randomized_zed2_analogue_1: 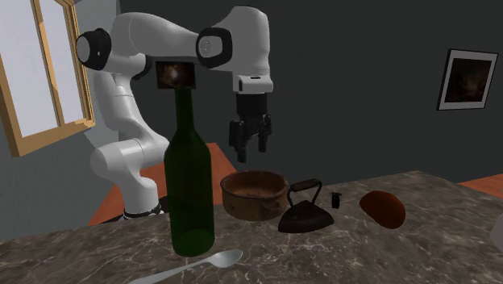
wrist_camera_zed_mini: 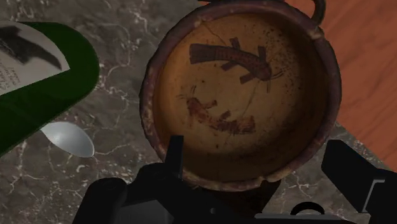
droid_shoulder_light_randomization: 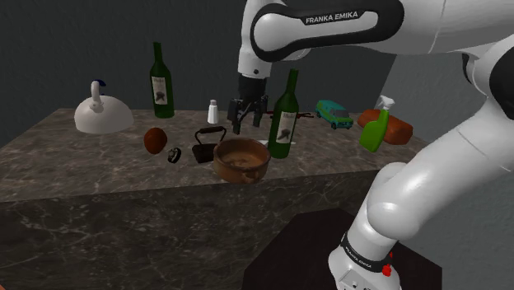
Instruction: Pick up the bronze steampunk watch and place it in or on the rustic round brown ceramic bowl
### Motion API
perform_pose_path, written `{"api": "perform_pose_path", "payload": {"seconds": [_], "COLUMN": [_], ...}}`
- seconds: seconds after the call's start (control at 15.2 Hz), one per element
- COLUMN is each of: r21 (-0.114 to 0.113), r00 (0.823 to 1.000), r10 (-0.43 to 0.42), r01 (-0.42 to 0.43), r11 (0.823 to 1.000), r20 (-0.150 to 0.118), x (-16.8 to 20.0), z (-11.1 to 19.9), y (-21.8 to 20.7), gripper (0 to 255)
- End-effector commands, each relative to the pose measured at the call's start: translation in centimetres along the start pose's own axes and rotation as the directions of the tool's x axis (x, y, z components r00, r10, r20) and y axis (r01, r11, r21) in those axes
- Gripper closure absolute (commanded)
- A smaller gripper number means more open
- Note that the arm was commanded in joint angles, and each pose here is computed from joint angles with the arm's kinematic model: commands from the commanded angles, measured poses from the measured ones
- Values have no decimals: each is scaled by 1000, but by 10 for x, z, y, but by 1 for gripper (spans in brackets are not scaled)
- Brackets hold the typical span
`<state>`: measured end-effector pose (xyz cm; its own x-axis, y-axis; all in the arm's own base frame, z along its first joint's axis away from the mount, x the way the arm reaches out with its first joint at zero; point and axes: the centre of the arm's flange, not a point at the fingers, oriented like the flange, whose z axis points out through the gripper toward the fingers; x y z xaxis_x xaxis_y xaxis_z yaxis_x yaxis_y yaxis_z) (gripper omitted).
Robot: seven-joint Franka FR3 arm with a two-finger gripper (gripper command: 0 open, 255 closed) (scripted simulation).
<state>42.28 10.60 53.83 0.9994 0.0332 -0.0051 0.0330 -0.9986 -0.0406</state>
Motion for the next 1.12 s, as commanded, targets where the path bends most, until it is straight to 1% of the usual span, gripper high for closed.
{"api": "perform_pose_path", "payload": {"seconds": [0.0,0.53,1.06], "r21": [-9,-50,-90], "r00": [1000,998,993], "r10": [-14,-65,-116], "r01": [14,66,119], "r11": [1000,997,989], "r20": [3,16,32], "x": [24,105,183], "z": [9,47,89], "y": [-15,-79,-146], "gripper": [0,0,0]}}
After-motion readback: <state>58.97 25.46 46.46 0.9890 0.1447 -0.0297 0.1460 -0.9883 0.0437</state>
